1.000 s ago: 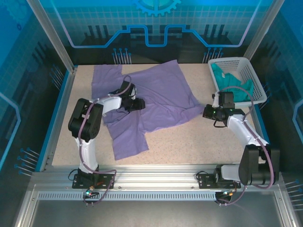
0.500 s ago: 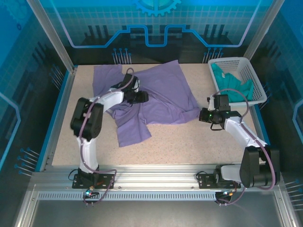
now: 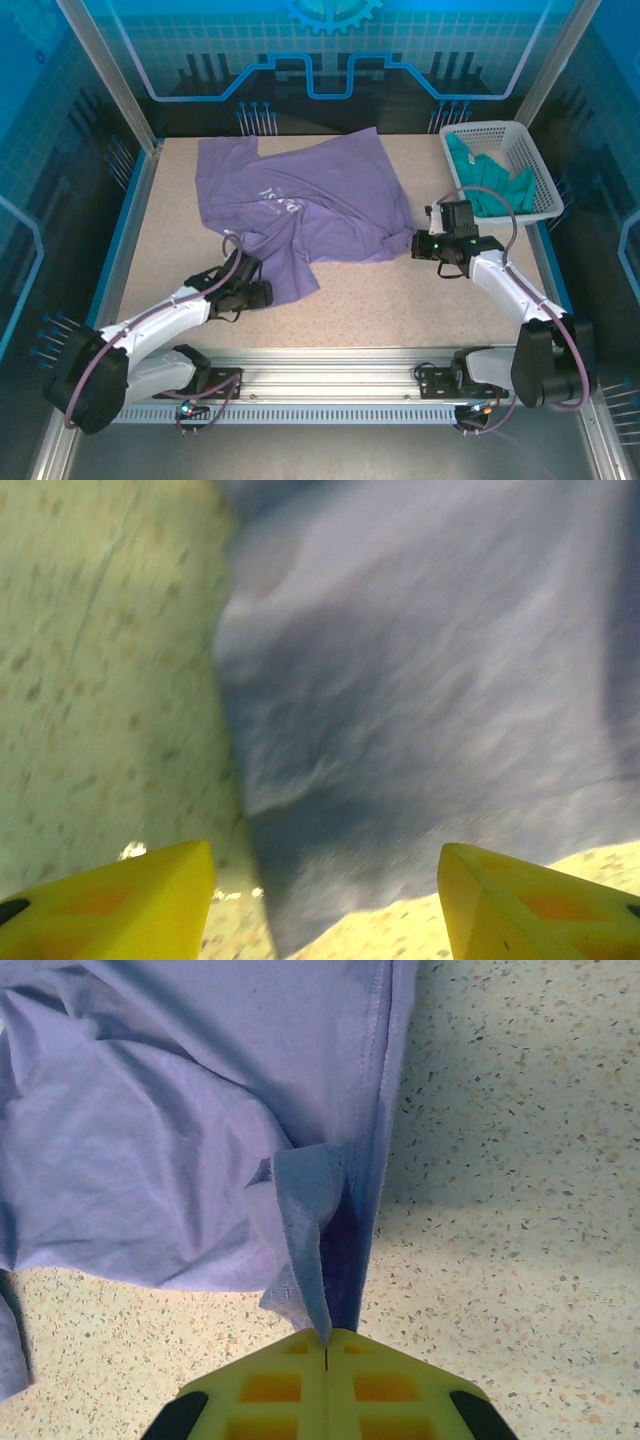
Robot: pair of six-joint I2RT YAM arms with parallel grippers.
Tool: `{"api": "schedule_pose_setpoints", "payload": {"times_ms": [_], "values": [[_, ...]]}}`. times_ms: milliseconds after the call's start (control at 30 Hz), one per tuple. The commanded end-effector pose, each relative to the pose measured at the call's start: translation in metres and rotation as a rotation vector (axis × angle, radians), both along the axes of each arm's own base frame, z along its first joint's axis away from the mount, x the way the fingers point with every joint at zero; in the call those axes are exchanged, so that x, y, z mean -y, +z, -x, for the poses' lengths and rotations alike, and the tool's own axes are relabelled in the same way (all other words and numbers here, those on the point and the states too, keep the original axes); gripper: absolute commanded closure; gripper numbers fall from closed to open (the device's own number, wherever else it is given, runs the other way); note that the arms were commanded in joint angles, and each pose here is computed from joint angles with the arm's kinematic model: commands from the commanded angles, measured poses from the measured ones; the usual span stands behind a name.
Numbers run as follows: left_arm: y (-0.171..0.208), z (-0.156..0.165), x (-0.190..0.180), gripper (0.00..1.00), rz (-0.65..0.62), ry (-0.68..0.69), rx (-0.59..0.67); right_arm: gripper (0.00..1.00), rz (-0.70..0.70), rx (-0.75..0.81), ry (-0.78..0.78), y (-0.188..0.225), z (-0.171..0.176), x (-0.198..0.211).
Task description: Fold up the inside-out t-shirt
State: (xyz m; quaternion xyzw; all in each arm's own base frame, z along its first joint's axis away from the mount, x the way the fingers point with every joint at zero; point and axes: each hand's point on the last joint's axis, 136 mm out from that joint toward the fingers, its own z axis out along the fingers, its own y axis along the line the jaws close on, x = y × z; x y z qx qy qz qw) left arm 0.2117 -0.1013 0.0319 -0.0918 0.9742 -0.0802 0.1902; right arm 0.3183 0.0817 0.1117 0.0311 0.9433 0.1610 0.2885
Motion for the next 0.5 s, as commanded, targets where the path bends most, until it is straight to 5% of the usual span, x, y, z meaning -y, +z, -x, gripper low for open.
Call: {"api": "schedule_pose_setpoints", "payload": {"times_ms": [0, 267, 467], "values": [[-0.006, 0.006, -0.008, 0.38, -0.037, 0.053, -0.027, 1.0, 0.012, 0.005, 0.031, -0.001, 0.002, -0.004], [-0.016, -0.001, 0.014, 0.46, -0.047, -0.036, -0.074, 1.0, 0.018, 0.017, 0.037, 0.001, 0.006, -0.005], [-0.026, 0.004, 0.022, 0.61, -0.076, -0.072, -0.108, 1.0, 0.02, 0.014, 0.038, -0.001, 0.004, -0.005]]}}
